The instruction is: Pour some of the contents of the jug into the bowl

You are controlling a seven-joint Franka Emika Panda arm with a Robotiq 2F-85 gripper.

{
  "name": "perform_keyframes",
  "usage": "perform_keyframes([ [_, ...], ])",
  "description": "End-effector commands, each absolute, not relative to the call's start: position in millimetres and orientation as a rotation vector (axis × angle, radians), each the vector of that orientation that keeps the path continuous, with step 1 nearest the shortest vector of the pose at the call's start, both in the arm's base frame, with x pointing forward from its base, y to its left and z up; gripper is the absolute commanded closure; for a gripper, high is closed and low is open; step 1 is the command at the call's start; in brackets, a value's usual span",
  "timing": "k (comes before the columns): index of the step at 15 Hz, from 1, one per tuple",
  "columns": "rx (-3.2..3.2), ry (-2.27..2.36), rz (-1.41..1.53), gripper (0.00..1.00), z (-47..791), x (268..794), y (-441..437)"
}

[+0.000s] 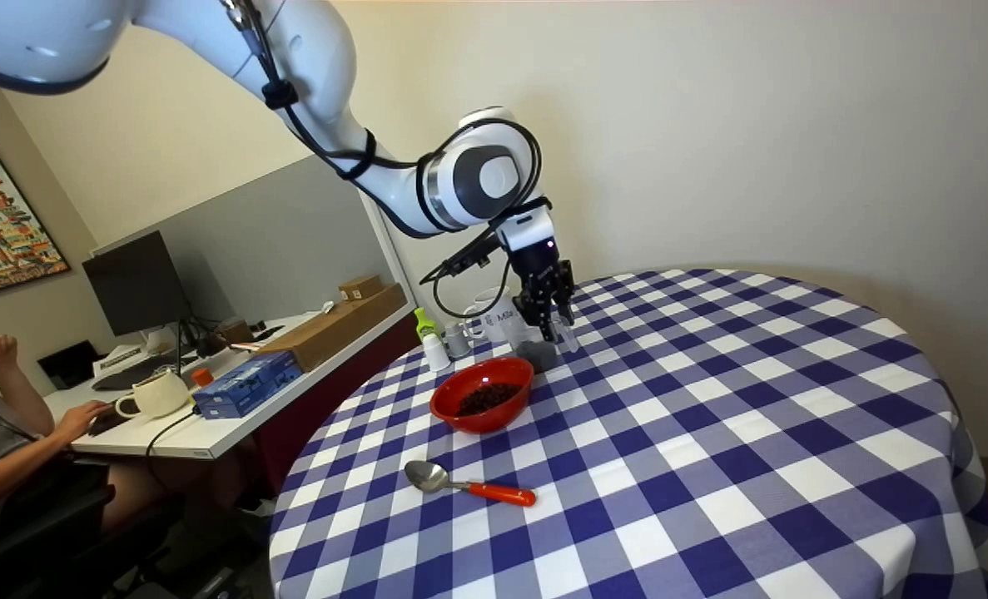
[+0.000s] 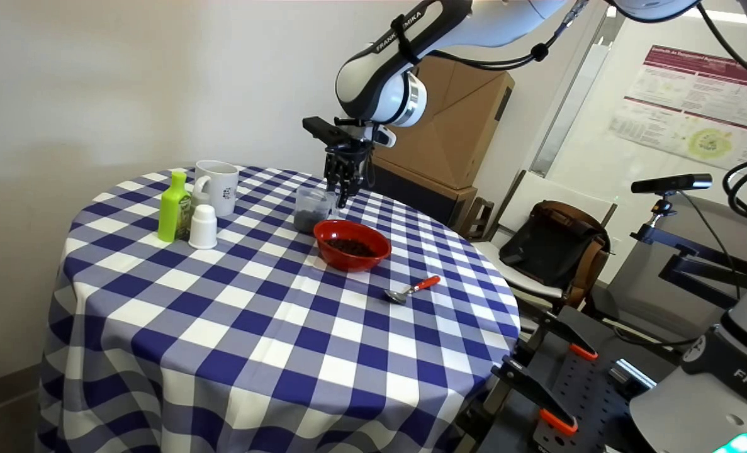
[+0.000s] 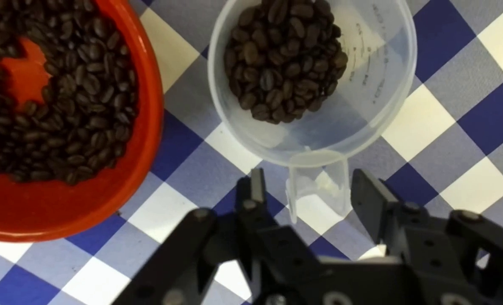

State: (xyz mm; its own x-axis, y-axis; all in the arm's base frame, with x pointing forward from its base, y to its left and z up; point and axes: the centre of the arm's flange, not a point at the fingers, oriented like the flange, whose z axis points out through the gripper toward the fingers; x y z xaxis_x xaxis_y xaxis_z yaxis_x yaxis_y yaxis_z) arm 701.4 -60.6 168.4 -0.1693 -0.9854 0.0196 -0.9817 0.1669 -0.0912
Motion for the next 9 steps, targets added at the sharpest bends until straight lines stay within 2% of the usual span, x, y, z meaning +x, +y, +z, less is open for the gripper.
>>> perform_keyframes([
  [1, -2.024, 2.335, -0.113, 0.75, 165.2, 712.0, -61.0],
  [4, -2.051, 2.32, -0.117, 0.99, 165.6, 707.0, -66.2],
  [5, -2.06, 2.315, -0.121, 0.93, 166.2, 705.7, -68.9],
  [9, -2.085, 2.302, -0.125, 0.93, 168.4, 701.8, -81.6],
])
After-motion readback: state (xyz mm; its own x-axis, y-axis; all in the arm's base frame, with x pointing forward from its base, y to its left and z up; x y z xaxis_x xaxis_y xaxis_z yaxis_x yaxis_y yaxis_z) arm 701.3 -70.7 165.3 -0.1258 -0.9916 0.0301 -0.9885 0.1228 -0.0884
